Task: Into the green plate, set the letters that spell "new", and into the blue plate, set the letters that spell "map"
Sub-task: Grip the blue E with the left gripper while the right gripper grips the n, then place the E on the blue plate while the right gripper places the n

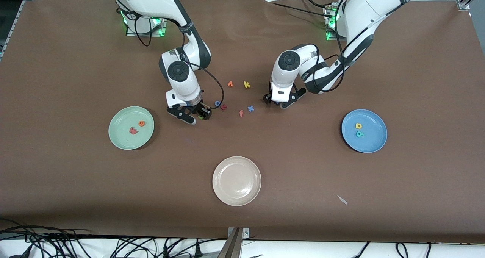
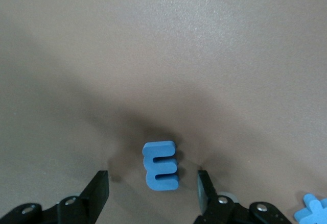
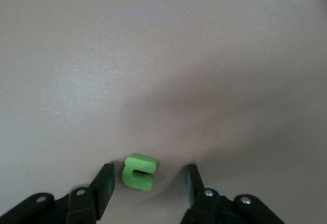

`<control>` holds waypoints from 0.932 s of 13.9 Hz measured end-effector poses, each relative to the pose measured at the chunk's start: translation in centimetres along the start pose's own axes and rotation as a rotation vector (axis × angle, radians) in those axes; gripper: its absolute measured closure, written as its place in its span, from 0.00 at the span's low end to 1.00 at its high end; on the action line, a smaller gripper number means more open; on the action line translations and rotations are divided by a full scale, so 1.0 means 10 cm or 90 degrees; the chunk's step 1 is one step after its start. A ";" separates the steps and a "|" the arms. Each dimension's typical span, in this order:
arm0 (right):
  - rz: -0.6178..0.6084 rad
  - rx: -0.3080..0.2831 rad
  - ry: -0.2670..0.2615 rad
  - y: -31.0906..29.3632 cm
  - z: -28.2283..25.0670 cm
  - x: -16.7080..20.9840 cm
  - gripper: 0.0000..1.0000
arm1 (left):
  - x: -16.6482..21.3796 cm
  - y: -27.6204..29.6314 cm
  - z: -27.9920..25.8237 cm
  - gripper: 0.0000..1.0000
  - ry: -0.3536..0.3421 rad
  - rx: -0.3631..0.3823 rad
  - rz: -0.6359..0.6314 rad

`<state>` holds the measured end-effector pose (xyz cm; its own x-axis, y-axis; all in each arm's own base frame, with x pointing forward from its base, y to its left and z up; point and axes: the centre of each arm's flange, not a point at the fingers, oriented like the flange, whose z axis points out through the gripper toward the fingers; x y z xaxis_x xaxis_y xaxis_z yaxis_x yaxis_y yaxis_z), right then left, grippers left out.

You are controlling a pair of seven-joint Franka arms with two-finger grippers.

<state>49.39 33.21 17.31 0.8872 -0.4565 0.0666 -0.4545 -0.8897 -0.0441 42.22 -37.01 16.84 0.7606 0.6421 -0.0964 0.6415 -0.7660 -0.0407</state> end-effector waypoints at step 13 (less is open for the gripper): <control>-0.044 -0.030 0.006 0.15 -0.20 0.44 0.74 | 0.54 0.14 -0.23 0.72 0.049 0.057 0.031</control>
<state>52.45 29.85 19.53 0.9158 -0.3943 0.0766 -0.3960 -0.9182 0.0076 47.42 -34.58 18.58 0.7985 0.6015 -0.0247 0.5943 -0.7942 -0.1267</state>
